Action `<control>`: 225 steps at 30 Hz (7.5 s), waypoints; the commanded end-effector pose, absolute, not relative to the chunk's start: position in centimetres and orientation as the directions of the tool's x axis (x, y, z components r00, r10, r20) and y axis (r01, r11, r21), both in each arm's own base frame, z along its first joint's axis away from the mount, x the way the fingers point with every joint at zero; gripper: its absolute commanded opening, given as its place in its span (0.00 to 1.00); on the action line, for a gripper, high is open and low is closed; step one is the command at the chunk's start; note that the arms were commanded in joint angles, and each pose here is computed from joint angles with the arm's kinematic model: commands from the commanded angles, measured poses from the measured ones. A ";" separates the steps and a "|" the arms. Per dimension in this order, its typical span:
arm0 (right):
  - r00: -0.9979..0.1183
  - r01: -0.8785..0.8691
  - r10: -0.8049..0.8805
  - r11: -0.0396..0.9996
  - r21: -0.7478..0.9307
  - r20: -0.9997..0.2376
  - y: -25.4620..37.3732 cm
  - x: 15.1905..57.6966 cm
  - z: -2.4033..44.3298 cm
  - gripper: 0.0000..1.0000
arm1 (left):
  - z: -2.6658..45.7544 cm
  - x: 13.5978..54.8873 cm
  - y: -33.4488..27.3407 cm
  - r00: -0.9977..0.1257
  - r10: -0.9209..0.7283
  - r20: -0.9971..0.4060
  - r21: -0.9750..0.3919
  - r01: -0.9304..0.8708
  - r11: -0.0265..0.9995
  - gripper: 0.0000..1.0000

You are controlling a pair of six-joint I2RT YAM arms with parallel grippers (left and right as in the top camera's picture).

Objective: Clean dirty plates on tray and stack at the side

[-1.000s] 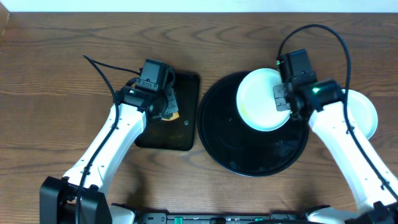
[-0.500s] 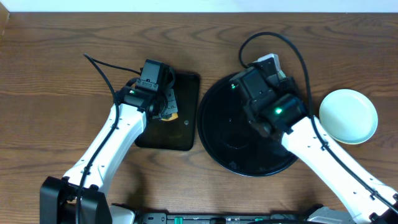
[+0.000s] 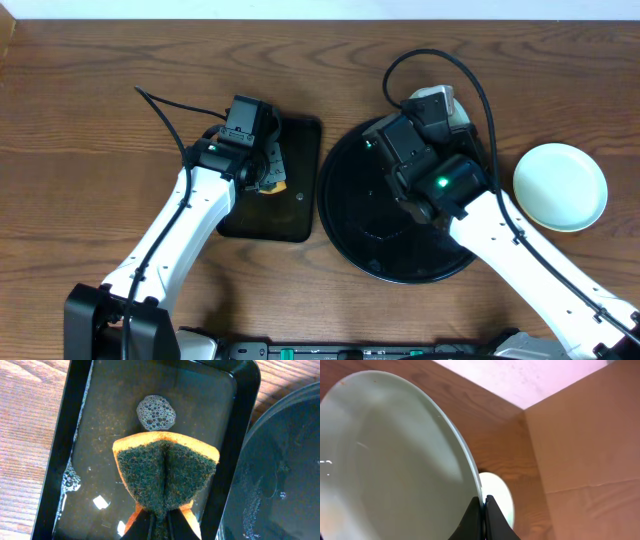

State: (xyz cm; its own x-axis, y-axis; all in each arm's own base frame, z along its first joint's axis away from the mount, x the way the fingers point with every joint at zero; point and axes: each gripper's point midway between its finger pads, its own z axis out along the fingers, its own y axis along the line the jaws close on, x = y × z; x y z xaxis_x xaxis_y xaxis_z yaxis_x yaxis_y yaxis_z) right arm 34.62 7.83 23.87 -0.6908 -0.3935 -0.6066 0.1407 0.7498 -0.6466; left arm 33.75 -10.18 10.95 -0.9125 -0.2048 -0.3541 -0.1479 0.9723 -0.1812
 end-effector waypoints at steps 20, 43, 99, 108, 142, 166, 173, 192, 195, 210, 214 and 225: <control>-0.688 0.656 0.553 0.750 -0.077 -0.470 -12.4 31.8 16.7 0.01 | 4.5 36.3 -9.9 -0.935 0.072 -0.347 -0.023 0.085 0.996 0.08; -0.629 0.645 0.661 0.738 0.200 -0.410 -15.5 31.8 16.5 0.39 | 11.2 35.3 -8.8 -0.900 -0.033 -0.434 -0.077 0.001 0.997 0.75; -0.692 -0.035 0.071 0.991 0.132 -0.718 1.7 16.7 21.3 0.99 | 22.2 17.1 -2.8 -0.615 -0.300 -0.729 -0.307 -0.097 0.947 0.79; -0.673 -0.048 0.055 0.992 0.118 -0.738 1.7 16.6 21.7 0.99 | 22.2 17.1 -2.8 -0.615 -0.300 -0.729 -0.307 -0.097 0.947 0.79; 0.075 -0.101 -0.017 0.995 -0.025 -0.997 2.3 24.5 19.3 0.99 | 22.2 17.1 -2.7 -0.615 -0.300 -0.729 -0.307 -0.098 0.947 0.79; -0.082 -0.100 0.087 0.991 0.095 -0.993 2.4 24.5 15.7 0.99 | 22.2 17.1 -2.8 -0.615 -0.300 -0.729 -0.307 -0.097 0.947 0.79; -0.082 -0.100 0.087 0.991 0.095 -0.993 2.4 24.5 15.7 0.99 | 22.2 17.1 -2.7 -0.615 -0.300 -0.729 -0.307 -0.098 0.947 0.79; -0.083 -0.100 0.086 0.991 0.095 -0.993 2.4 24.5 15.7 0.99 | 18.1 20.0 -0.5 -0.378 -0.223 -0.899 -0.214 -0.064 0.975 0.79; -0.083 -0.100 0.086 0.991 0.095 -0.993 2.4 24.5 15.7 0.99 | 17.2 21.1 -0.6 -0.303 -0.233 -0.924 -0.233 -0.034 0.972 0.79; -0.083 -0.100 0.086 0.991 0.095 -0.993 2.4 24.5 15.7 0.99 | 14.7 24.5 -0.6 -0.118 -0.166 -0.979 -0.171 0.026 0.985 0.79; -0.083 -0.100 0.086 0.991 0.095 -0.993 2.4 24.5 15.7 0.99 | 14.0 24.4 -0.6 -0.148 -0.167 -0.975 -0.172 0.022 0.985 0.79; -0.083 -0.100 0.086 0.991 0.095 -0.993 2.4 24.5 15.7 0.99 | 13.9 24.4 -0.6 -0.150 -0.167 -0.974 -0.173 0.022 0.985 0.79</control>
